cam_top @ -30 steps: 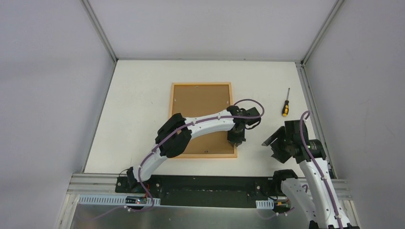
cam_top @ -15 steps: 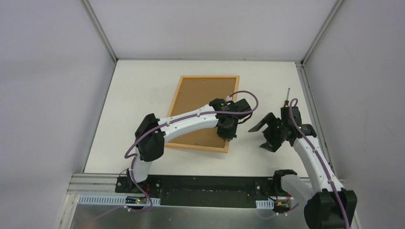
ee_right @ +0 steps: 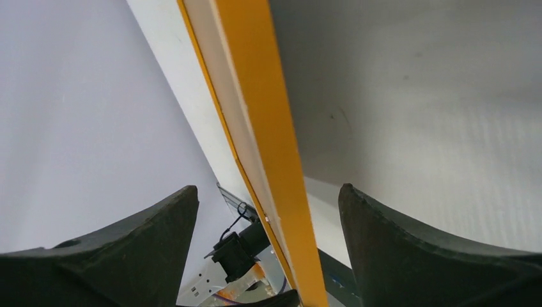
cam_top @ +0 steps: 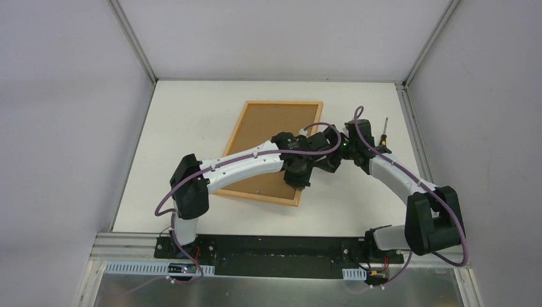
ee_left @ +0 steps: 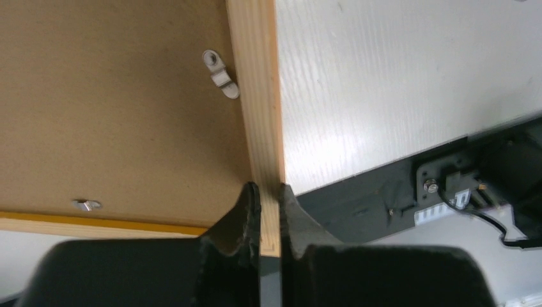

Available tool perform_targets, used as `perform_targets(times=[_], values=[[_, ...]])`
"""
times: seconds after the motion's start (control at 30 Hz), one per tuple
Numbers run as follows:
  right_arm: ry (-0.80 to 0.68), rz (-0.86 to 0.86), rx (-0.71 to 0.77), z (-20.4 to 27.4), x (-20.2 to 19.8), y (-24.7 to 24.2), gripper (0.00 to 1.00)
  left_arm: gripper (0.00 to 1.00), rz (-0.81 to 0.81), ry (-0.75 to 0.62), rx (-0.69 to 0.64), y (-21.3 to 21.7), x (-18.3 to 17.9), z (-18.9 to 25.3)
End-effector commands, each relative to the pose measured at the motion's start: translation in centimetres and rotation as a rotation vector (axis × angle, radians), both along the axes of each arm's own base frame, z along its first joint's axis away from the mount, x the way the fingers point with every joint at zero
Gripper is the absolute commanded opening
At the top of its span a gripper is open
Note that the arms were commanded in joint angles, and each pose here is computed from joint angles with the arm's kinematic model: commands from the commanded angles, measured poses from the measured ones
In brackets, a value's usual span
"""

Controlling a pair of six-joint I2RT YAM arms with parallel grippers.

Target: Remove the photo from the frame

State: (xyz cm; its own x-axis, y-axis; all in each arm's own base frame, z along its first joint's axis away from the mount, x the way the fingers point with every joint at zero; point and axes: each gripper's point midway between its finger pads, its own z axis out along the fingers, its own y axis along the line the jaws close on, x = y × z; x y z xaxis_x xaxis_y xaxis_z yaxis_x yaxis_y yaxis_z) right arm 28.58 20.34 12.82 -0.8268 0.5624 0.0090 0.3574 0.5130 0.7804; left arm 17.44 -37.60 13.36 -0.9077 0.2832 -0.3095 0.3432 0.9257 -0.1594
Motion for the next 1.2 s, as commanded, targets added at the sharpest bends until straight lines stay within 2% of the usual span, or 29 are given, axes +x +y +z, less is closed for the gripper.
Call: perform_targets(times=[0.0,0.27,0.47,0.5,0.53,0.67,0.73,0.8,0.97,1.07,1.17], values=[[-0.118,0.009,0.060,2.0,1.7,3.3,0.80,0.00,-0.051,-0.057,-0.087,-0.1,0.0,3.9],[-0.160,0.048,0.030,2.0,1.8,5.7,0.48,0.00,-0.044,-0.062,-0.120,0.3,-0.4,5.2],[-0.135,0.068,0.065,3.0,2.0,6.7,0.01,0.00,-0.042,-0.093,-0.178,0.1,-0.2,7.7],[-0.127,0.073,0.055,3.2,1.9,6.7,0.00,0.00,-0.046,-0.090,-0.199,0.0,-0.3,8.3],[-0.124,0.076,0.041,3.4,1.9,6.6,0.00,0.04,-0.053,-0.088,-0.219,0.0,-0.5,9.0],[-0.113,0.081,-0.068,4.2,1.4,5.1,0.00,0.51,-0.040,-0.116,-0.304,1.1,-0.8,12.5],[-0.117,0.095,-0.161,5.2,1.0,3.8,0.00,0.67,-0.039,-0.131,-0.365,2.1,-1.3,14.8],[-0.118,0.112,-0.278,6.0,0.2,2.0,0.00,0.78,-0.033,-0.157,-0.430,3.5,-1.6,17.3],[-0.136,0.144,-0.572,9.2,-1.7,-4.0,0.00,0.87,0.046,-0.244,-0.545,9.4,-1.6,21.7],[-0.139,0.169,-0.720,11.6,-3.3,-7.3,0.00,0.89,0.102,-0.247,-0.607,12.6,-1.8,22.9],[-0.180,0.164,-0.826,14.0,-4.1,-9.8,0.00,0.91,0.130,-0.275,-0.613,14.9,-2.4,23.1]])
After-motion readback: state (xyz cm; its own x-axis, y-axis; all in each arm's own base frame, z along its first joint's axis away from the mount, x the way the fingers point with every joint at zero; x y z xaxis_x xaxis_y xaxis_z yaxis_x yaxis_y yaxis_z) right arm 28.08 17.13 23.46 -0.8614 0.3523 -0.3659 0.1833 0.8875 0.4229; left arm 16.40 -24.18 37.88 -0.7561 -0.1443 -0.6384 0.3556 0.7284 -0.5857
